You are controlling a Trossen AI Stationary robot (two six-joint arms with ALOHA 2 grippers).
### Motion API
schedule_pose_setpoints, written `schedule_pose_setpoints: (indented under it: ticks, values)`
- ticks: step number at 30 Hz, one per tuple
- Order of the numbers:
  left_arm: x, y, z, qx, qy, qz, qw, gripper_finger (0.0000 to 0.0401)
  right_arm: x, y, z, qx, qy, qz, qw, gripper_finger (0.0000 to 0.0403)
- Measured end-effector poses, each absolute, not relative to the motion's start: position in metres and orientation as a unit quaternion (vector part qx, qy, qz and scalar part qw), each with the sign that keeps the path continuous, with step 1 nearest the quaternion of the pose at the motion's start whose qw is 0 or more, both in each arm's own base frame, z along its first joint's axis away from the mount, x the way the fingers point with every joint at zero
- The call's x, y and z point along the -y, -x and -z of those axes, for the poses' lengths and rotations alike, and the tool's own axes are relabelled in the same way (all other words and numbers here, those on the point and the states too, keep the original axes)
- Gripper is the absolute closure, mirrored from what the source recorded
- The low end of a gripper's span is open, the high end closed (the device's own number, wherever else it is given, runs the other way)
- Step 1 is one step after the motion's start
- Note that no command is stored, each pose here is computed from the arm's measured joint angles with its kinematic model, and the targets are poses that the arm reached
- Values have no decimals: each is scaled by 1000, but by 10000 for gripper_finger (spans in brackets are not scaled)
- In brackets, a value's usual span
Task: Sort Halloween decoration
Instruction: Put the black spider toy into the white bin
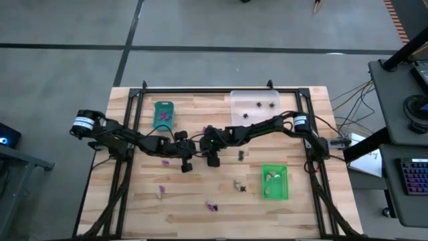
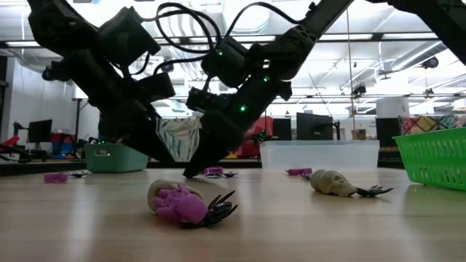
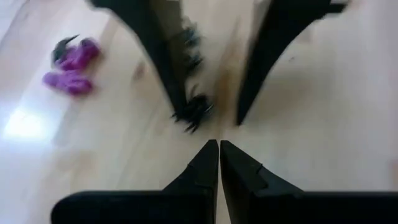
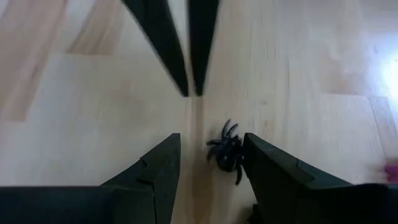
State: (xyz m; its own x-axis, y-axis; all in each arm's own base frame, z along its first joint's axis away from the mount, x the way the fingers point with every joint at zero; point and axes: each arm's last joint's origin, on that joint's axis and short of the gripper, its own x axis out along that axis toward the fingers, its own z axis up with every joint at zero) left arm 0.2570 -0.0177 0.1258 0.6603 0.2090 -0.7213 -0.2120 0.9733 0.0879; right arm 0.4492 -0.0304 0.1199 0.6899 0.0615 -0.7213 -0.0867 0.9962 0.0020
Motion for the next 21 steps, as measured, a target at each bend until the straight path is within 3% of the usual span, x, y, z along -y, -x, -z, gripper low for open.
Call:
schedule_pose_setpoints:
  ticks: [11,21]
  values:
    - [16,-262,-121,-381,-27,-148,912,401,27,-436,-157,-400,1,-70,914,236]
    - [17,-271,-121,-339,-29,-144,929,401,27,-427,-146,-424,-16,-67,903,236]
